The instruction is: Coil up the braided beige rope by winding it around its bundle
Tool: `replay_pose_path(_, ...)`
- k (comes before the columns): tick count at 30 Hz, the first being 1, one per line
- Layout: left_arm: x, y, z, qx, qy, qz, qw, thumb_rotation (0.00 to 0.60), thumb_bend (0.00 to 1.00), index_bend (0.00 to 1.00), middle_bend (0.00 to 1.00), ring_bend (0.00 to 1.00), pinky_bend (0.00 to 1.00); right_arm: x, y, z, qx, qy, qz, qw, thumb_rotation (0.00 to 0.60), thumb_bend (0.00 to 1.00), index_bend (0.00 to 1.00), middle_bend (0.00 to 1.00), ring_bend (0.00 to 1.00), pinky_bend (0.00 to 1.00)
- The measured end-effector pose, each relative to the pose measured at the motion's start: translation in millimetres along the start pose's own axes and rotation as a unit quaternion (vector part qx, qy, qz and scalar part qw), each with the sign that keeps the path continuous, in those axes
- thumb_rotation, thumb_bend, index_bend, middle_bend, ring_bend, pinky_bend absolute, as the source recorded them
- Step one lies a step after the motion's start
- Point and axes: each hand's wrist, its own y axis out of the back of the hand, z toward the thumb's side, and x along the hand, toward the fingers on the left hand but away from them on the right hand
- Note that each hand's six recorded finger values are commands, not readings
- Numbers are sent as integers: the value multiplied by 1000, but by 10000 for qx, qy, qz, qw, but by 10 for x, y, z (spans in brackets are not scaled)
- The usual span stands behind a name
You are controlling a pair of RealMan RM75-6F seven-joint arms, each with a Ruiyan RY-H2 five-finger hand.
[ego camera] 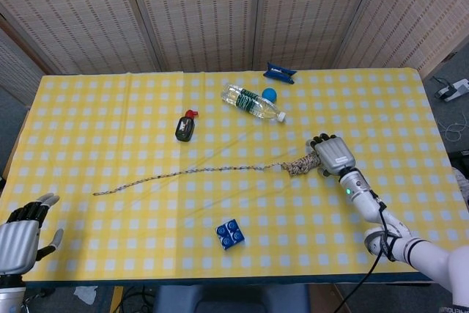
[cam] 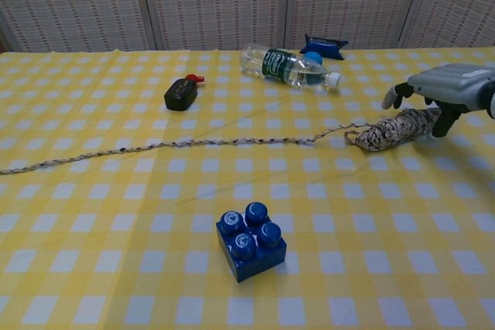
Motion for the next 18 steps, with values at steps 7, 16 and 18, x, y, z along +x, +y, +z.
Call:
replay_pose_path(7,12,-22,10,-13,-20,-18,10000,600,343,255,197,229,251,6,-46,-4,23,-15,65,10000,600,199,345,332,182,296)
replay_pose_path(16,30,-39,9,-26,-24,-25,10000,600,343,255,197,229,251,4,-62,-14,3,-47,71,10000,600,248,393,372,225,300)
replay_pose_path(18,33,-37,6,-26,-23,-19,10000,600,343,255,197,229,251,-1,-60,-11,-13,-52,73,10000,600,260,398,377,233,300)
